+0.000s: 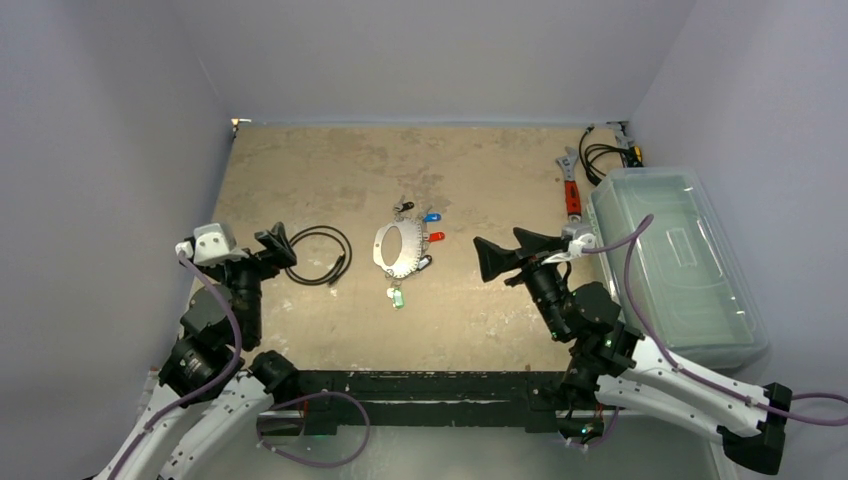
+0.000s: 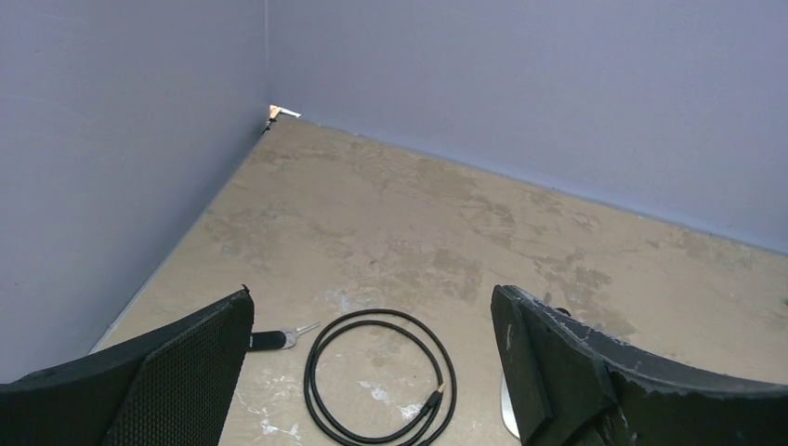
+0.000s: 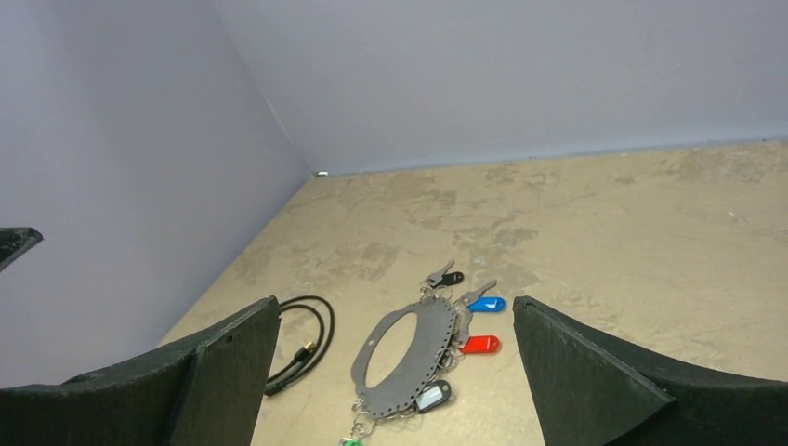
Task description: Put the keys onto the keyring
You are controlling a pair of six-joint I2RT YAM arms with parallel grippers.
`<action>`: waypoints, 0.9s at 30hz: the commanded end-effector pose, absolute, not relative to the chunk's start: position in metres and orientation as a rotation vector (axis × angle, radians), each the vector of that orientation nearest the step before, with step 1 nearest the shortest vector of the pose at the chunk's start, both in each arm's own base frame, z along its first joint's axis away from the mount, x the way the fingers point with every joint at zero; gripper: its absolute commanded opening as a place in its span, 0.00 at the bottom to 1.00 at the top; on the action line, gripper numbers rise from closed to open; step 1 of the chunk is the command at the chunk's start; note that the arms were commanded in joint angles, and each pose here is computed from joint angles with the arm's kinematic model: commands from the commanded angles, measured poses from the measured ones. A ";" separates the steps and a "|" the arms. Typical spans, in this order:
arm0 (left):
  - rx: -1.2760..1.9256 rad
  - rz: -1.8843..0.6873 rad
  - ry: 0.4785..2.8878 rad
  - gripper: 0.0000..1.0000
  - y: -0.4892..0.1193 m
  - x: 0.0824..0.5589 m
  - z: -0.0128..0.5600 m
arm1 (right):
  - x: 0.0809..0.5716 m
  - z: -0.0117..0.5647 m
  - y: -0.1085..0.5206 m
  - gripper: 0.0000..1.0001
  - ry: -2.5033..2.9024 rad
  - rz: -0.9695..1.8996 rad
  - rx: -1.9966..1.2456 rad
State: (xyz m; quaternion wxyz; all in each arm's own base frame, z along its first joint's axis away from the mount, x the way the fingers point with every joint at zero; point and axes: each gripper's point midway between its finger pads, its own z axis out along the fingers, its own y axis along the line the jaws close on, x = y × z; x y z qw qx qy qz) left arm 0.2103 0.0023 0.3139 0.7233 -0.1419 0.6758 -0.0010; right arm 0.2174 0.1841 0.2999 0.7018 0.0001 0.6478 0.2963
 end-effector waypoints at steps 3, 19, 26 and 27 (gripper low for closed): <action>-0.258 0.053 1.520 0.97 -0.002 0.220 0.311 | 0.222 0.310 0.180 0.99 1.438 0.670 0.082; -0.243 0.036 1.509 0.97 -0.004 0.231 0.311 | 0.231 0.300 0.194 0.99 1.427 0.623 0.024; -0.244 0.038 1.508 0.97 -0.003 0.230 0.310 | 0.228 0.313 0.201 0.99 1.375 0.653 -0.017; -0.248 0.040 1.505 0.97 -0.002 0.229 0.311 | 0.227 0.315 0.200 0.99 1.360 0.657 -0.021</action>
